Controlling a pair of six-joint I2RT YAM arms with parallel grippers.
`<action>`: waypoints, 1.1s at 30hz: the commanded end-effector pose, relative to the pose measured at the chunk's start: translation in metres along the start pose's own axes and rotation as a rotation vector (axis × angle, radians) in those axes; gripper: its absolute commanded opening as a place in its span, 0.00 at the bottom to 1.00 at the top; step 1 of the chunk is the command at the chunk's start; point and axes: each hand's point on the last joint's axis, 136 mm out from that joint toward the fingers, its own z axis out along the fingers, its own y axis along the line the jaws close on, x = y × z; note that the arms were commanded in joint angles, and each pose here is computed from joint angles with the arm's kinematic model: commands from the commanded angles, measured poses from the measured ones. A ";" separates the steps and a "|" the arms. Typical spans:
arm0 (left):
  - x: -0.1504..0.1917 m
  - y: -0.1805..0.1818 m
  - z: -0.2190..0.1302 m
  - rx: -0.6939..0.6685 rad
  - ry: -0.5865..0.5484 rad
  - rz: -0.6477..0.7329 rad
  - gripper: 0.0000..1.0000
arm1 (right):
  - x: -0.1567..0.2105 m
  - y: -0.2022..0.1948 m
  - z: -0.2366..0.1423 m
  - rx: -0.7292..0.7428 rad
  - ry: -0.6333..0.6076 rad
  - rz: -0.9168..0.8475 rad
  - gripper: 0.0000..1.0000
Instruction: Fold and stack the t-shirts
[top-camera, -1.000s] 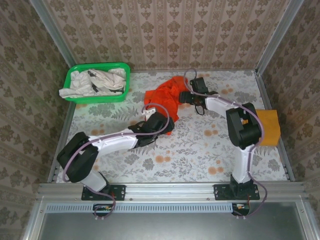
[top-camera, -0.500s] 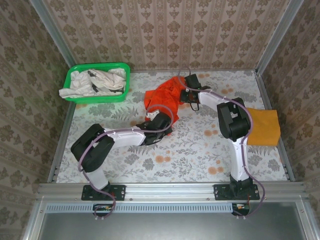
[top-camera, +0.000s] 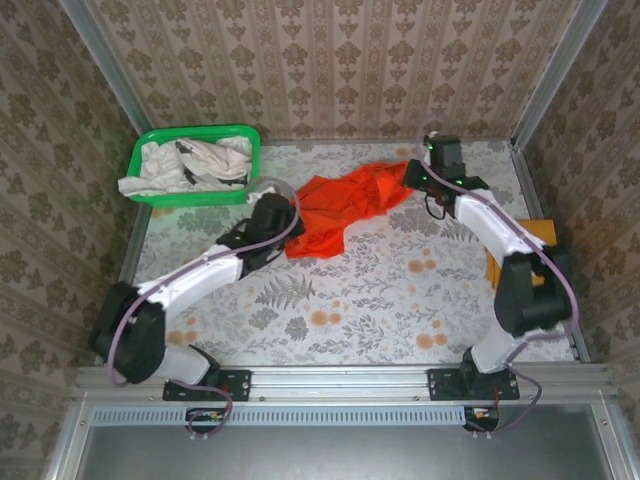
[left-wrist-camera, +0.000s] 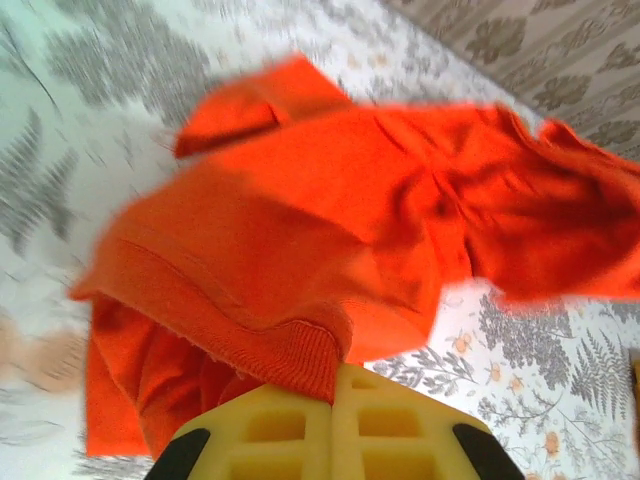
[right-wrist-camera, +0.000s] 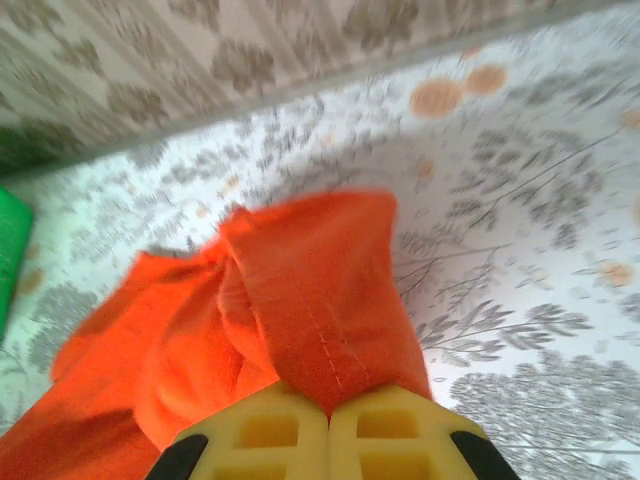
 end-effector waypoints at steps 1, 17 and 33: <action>-0.046 -0.002 -0.041 -0.026 -0.081 0.164 0.00 | -0.029 0.007 -0.056 -0.052 -0.125 0.015 0.00; -0.153 -0.032 -0.196 0.034 -0.397 0.301 0.00 | -0.078 0.043 -0.278 -0.215 -0.541 -0.057 0.00; -0.135 0.008 -0.098 -0.093 -0.164 0.248 0.00 | -0.015 -0.005 -0.153 -0.035 -0.234 0.088 0.00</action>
